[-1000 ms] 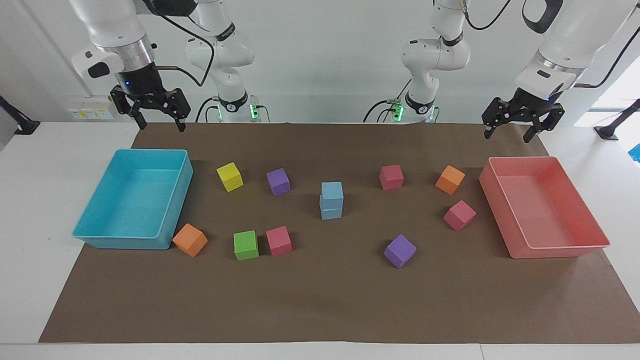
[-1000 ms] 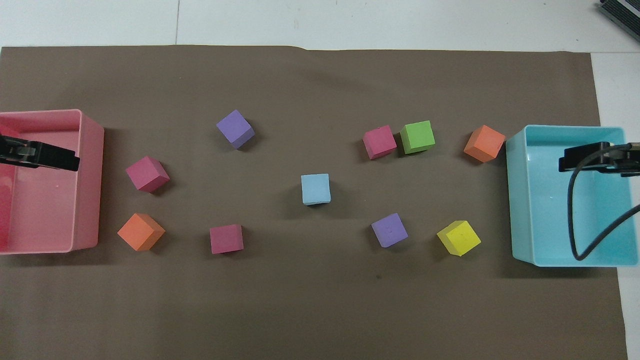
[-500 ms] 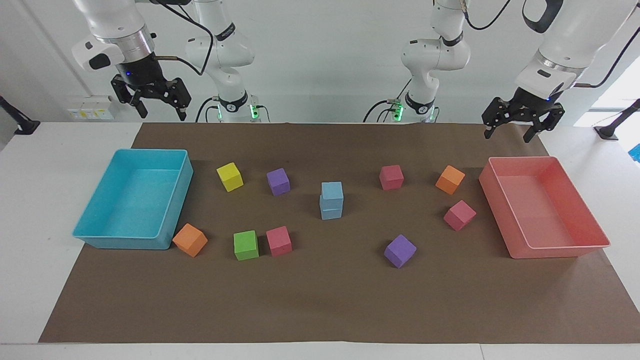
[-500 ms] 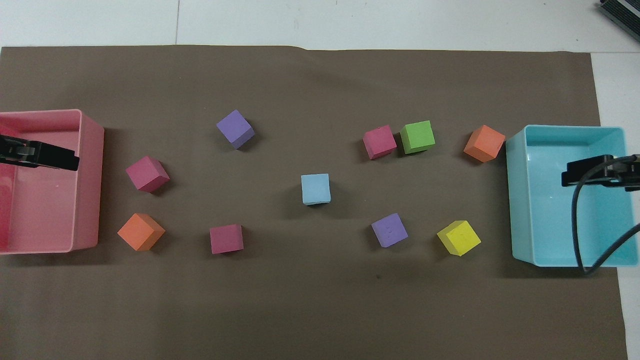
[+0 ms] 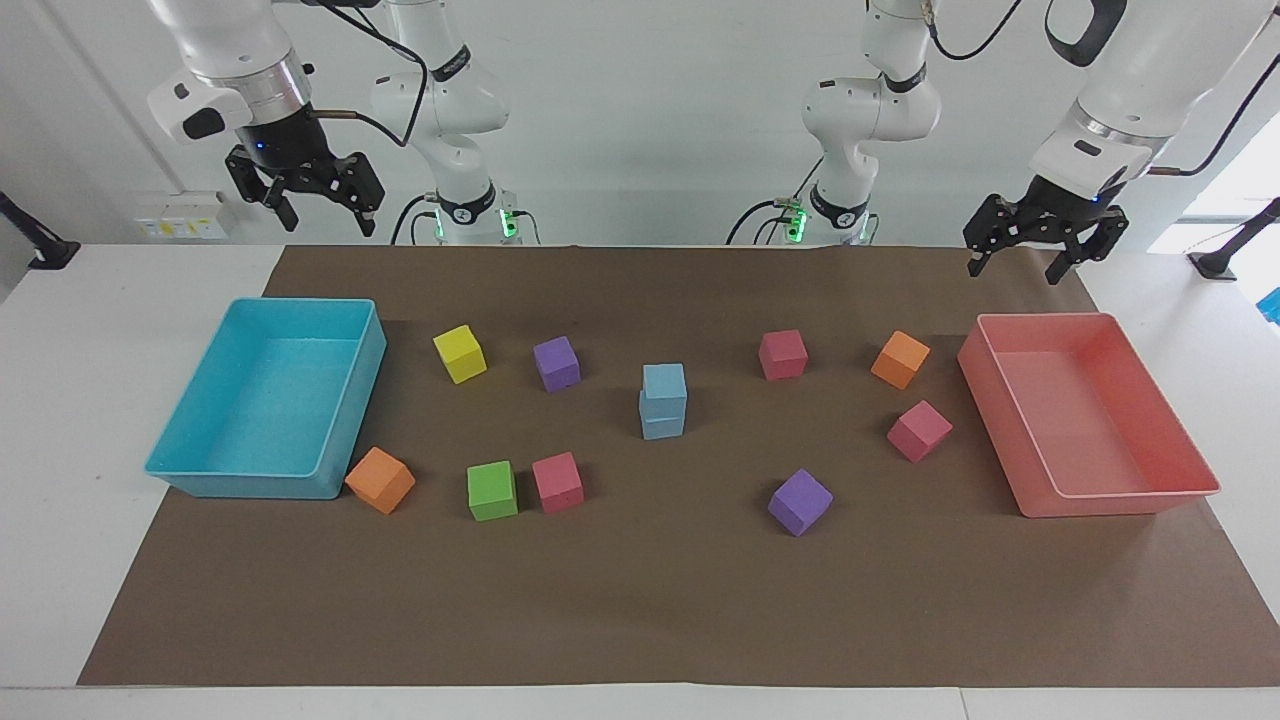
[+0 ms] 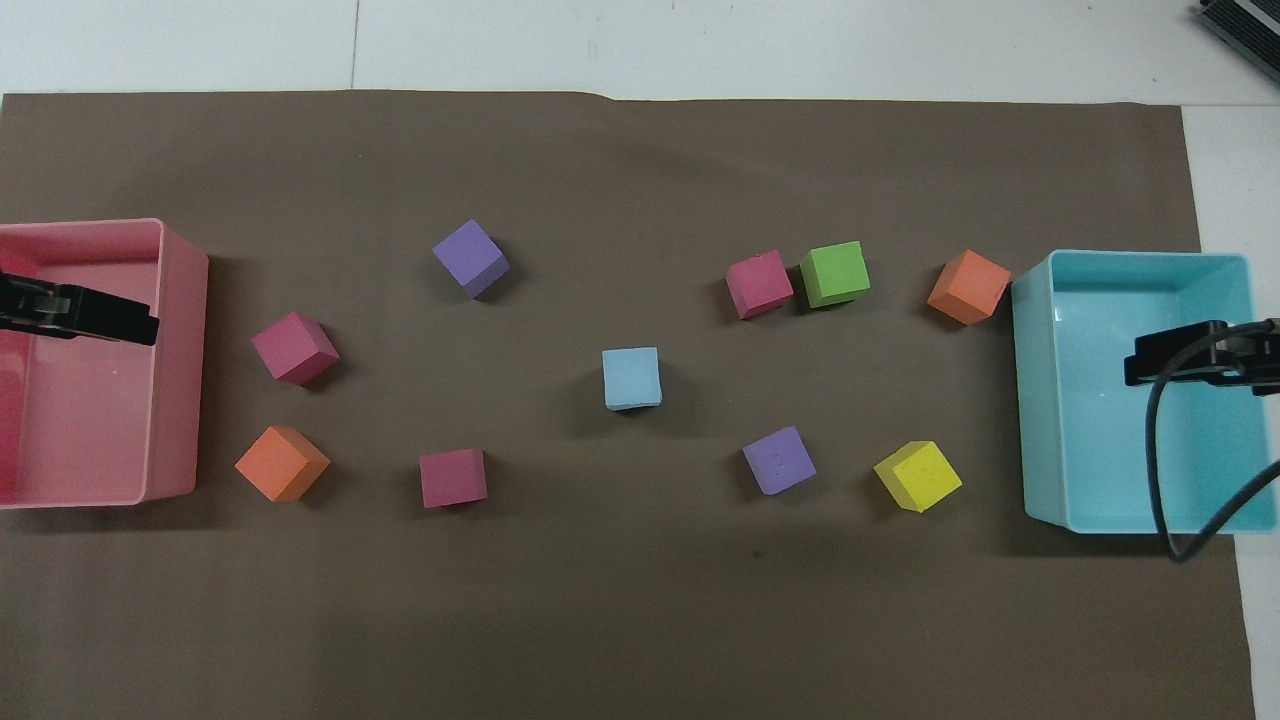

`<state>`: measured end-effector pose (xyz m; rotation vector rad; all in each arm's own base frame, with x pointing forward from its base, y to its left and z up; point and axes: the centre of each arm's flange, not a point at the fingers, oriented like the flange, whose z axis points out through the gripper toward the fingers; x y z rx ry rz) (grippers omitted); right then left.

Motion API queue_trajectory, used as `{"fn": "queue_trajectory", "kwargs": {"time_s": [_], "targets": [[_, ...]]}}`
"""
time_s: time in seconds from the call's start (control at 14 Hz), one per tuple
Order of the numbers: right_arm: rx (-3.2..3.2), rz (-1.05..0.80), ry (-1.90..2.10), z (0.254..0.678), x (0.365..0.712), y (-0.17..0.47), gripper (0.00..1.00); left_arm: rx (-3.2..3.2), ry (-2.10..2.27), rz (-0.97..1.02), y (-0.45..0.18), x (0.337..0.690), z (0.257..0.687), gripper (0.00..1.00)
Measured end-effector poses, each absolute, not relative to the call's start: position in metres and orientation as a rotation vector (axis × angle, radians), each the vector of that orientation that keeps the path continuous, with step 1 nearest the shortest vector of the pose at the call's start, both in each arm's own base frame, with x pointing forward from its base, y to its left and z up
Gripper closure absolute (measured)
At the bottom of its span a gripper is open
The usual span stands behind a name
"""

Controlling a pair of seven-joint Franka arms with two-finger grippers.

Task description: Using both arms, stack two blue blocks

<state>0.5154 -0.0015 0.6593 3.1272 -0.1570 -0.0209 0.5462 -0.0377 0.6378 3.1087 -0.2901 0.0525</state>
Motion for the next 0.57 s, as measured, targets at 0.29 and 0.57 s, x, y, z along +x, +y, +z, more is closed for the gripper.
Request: {"fn": "queue_trajectory", "kwargs": {"time_s": [0.29,0.57], "targets": [[3.147,-0.031,-0.196,0.6578,0.5155,-0.0049,0.00,3.109,-0.289,0.042,-0.0374,0.5455,0.6372,0.00],[3.151,-0.034,-0.206,0.6571,0.5155,-0.0077,0.00,3.109,-0.289,0.041,-0.0374,0.5454,0.6371,0.00]]}}
